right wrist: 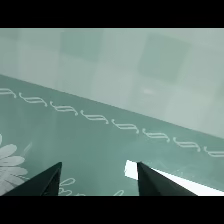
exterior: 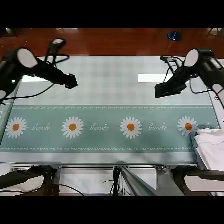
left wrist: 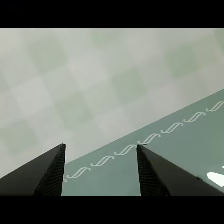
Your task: Fold the shirts.
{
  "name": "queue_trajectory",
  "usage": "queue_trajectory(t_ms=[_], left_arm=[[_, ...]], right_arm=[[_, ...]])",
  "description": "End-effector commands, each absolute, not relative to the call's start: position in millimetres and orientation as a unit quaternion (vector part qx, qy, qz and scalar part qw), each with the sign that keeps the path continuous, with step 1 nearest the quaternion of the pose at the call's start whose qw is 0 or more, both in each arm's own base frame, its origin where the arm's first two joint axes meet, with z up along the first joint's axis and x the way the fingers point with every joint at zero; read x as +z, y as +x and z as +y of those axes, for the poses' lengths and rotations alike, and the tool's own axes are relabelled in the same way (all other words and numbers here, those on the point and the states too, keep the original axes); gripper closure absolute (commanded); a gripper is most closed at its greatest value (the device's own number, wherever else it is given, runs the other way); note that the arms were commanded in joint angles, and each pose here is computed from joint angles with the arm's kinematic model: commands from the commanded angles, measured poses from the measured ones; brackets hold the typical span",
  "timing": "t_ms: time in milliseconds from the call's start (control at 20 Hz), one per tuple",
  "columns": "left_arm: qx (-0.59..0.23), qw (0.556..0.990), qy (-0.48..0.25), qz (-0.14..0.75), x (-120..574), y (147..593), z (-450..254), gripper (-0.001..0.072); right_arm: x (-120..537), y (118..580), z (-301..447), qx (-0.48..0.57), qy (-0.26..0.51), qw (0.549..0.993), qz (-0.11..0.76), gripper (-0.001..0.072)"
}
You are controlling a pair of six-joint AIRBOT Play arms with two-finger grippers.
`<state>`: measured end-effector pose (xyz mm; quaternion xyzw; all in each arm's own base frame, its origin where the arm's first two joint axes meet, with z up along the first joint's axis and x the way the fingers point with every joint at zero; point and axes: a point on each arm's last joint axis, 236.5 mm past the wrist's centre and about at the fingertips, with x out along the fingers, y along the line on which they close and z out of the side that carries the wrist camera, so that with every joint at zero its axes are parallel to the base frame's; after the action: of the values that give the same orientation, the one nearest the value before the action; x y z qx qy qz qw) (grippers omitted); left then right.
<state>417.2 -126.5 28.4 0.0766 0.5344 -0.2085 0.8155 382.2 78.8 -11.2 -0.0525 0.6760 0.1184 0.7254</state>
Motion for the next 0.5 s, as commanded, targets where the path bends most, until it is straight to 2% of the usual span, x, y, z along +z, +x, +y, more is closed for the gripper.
queue_trajectory(t_ms=[0,200,450], left_arm=[[-0.180,0.791,0.133,0.569,2.3,406.4,-132.5,0.0169],[-0.178,0.755,0.102,0.623,-19.1,383.6,-142.8,0.0169],[-0.185,0.800,0.074,0.565,-8.3,415.5,-159.5,0.0169]], right_arm=[[-7.9,409.5,93.4,0.117,-0.127,0.763,0.622,0.0162],[5.5,452.4,103.8,0.114,-0.113,0.823,0.545,0.0162],[10.7,463.9,105.2,0.114,-0.115,0.837,0.523,0.0162]])
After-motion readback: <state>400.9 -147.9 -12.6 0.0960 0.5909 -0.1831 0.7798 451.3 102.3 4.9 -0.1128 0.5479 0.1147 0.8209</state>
